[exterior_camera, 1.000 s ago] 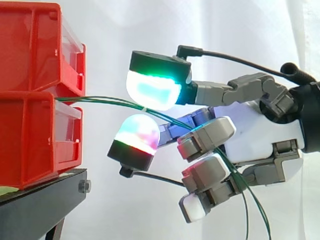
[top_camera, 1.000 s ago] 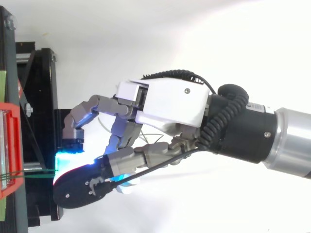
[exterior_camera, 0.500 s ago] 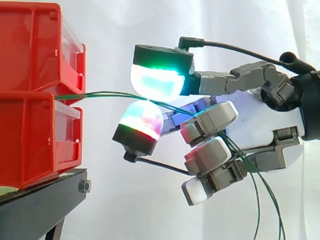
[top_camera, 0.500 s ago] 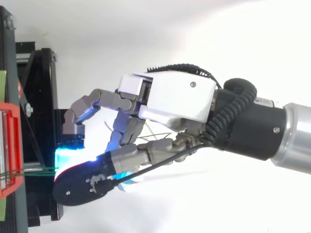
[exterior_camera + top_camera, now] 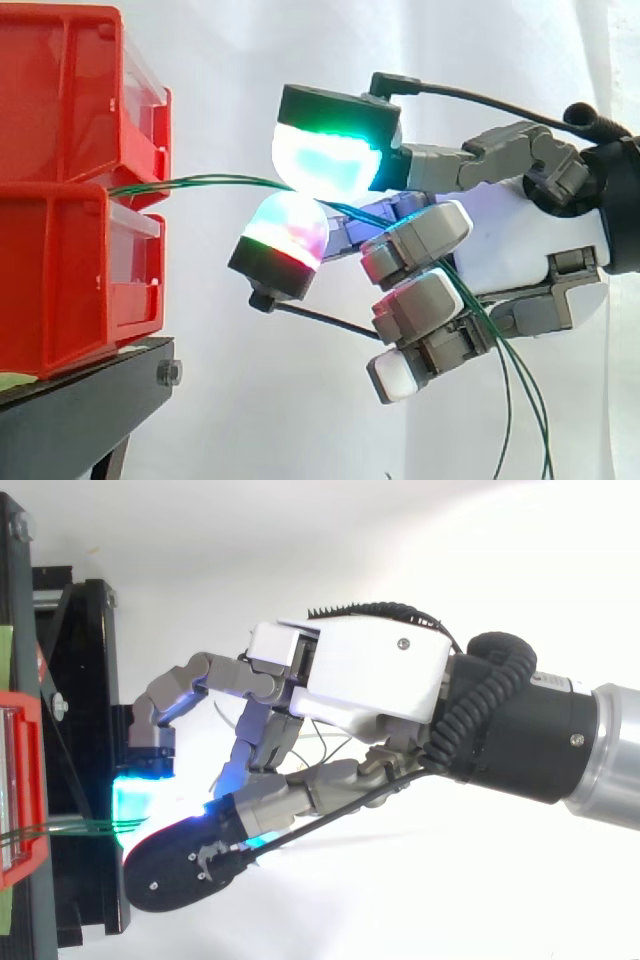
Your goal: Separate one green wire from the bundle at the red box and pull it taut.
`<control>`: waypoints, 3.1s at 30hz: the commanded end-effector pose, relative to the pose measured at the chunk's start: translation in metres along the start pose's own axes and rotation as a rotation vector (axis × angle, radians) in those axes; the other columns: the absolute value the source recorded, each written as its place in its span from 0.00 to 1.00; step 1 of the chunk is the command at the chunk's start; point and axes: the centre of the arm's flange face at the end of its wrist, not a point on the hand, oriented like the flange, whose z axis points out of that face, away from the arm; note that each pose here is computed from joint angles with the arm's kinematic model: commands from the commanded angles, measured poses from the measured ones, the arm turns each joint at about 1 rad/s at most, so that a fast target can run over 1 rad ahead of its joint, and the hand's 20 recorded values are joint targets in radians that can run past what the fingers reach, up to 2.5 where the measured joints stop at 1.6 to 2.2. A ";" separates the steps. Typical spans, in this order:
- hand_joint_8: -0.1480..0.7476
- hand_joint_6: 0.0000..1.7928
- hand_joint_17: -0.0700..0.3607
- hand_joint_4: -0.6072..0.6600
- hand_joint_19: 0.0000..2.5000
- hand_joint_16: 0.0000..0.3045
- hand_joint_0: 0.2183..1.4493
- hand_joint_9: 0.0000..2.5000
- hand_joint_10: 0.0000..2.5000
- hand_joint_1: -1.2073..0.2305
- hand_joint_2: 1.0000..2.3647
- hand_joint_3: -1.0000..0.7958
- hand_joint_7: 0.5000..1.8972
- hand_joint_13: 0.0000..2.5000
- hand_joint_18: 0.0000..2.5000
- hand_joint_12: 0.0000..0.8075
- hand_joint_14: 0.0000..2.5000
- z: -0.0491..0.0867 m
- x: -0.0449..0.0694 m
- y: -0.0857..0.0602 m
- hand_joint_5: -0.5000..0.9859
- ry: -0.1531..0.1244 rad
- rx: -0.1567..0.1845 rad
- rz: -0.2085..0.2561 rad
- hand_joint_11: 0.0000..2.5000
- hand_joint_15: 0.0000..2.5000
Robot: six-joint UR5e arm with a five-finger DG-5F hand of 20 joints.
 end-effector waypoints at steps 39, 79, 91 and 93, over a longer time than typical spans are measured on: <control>0.46 0.52 0.44 0.55 0.29 0.17 0.32 0.59 0.00 0.36 0.01 0.42 0.39 0.53 0.35 0.45 0.01 -0.002 -0.002 0.001 0.23 0.007 0.010 -0.007 0.63 0.40; 0.47 0.51 0.45 0.54 0.29 0.18 0.32 0.60 0.00 0.32 0.01 0.44 0.42 0.53 0.36 0.47 0.01 -0.003 -0.002 0.000 0.24 0.007 0.020 -0.011 0.63 0.40; 0.45 0.51 0.42 0.54 0.29 0.16 0.34 0.59 0.00 0.31 0.00 0.32 0.38 0.51 0.33 0.44 0.01 -0.003 -0.001 0.000 0.24 0.008 0.020 -0.010 0.63 0.40; 0.45 0.51 0.42 0.54 0.29 0.16 0.34 0.59 0.00 0.32 0.00 0.31 0.39 0.51 0.33 0.44 0.01 -0.003 -0.001 0.000 0.24 0.008 0.021 -0.011 0.63 0.40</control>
